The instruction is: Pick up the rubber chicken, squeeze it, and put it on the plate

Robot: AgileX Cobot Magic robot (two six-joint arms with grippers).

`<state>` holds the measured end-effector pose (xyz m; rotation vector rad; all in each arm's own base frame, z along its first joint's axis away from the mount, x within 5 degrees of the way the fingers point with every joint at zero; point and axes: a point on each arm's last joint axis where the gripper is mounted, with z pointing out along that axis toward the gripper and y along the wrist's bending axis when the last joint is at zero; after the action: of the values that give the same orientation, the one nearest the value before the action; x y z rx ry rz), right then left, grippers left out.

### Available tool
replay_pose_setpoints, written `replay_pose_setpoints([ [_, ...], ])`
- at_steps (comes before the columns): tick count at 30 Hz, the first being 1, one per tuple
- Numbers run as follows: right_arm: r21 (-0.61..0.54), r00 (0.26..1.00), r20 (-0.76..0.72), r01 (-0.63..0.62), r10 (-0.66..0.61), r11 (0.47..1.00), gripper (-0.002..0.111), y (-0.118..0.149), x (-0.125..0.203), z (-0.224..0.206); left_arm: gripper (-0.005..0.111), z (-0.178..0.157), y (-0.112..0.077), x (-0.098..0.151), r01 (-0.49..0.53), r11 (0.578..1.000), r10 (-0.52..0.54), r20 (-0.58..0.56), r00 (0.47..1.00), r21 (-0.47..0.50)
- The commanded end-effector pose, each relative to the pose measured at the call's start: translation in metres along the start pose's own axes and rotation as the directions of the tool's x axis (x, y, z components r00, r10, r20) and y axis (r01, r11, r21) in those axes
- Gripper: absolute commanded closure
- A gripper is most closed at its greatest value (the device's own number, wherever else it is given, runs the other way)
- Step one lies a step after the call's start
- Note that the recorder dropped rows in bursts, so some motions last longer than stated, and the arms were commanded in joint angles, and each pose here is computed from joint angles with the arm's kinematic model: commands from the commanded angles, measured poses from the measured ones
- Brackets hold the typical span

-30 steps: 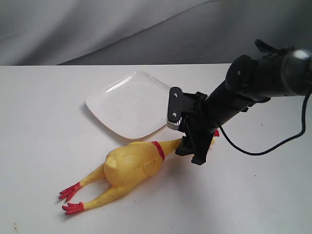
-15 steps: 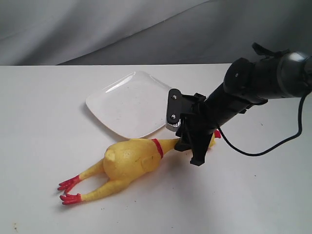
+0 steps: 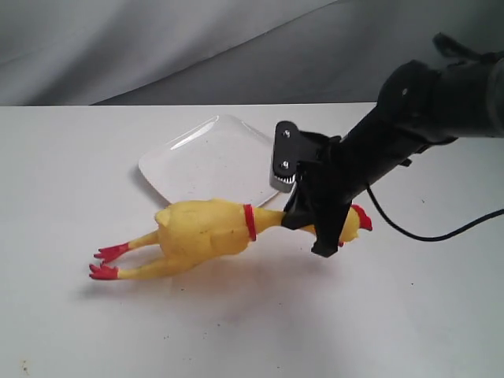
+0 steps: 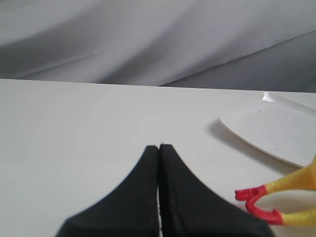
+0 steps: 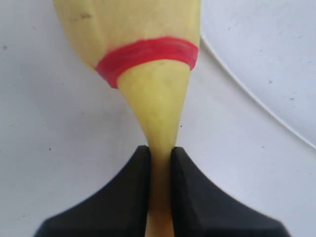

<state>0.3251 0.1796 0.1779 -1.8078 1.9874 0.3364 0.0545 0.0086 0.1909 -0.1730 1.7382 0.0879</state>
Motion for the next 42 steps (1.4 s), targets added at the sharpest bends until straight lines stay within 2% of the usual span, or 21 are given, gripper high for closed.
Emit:
replay_pose_setpoints([
  [1,0.050,0.996,0.077,-0.043,0.039,0.998,0.108,0.011,-0.021,-0.051,0.107,0.000,0.000,0.002,0.004,1.000,-0.004,-0.004,1.000,0.000],
  [13,0.061,0.970,0.215,-0.127,0.112,0.990,0.108,0.066,-0.044,-0.163,0.107,0.000,0.000,0.002,0.004,1.000,-0.004,-0.004,1.000,0.000],
  [17,0.049,0.972,0.198,-0.139,0.127,0.989,0.108,0.069,-0.038,-0.155,0.107,0.000,0.000,0.002,0.004,1.000,-0.004,-0.004,1.000,0.000],
  [22,0.048,0.975,0.180,-0.142,0.131,0.989,0.108,0.071,-0.032,-0.147,0.107,-0.001,0.000,-0.016,-0.012,1.000,0.012,0.187,0.982,0.001],
  [28,0.035,0.968,0.203,-0.157,0.147,0.987,0.108,0.072,-0.034,-0.148,0.107,-0.003,-0.001,-0.022,-0.006,1.000,0.005,0.259,0.966,0.005],
  [30,0.034,0.968,0.205,-0.159,0.149,0.987,0.108,0.072,-0.034,-0.148,0.107,-0.005,0.000,-0.029,0.052,0.998,-0.058,0.339,0.939,0.025],
  [33,0.038,0.967,0.206,-0.159,0.148,0.986,0.108,0.071,-0.034,-0.148,0.107,-0.010,0.000,-0.041,0.185,0.978,-0.208,0.454,0.866,0.095],
  [35,0.040,0.965,0.214,-0.164,0.152,0.986,0.108,0.071,-0.035,-0.148,0.107,-0.012,0.000,-0.044,0.323,0.929,-0.371,0.465,0.804,0.183],
  [37,0.043,0.965,0.216,-0.165,0.152,0.985,0.108,0.071,-0.035,-0.148,0.107,-0.012,-0.001,-0.044,0.389,0.891,-0.454,0.444,0.772,0.234],
  [39,0.040,0.963,0.221,-0.168,0.156,0.985,0.108,0.071,-0.035,-0.148,0.107,-0.012,-0.003,-0.044,0.364,0.897,-0.440,0.435,0.785,0.250],
  [42,0.034,0.960,0.230,-0.174,0.162,0.984,0.108,0.071,-0.036,-0.148,0.106,-0.014,-0.011,-0.046,0.236,0.932,-0.342,0.456,0.822,0.275],
])
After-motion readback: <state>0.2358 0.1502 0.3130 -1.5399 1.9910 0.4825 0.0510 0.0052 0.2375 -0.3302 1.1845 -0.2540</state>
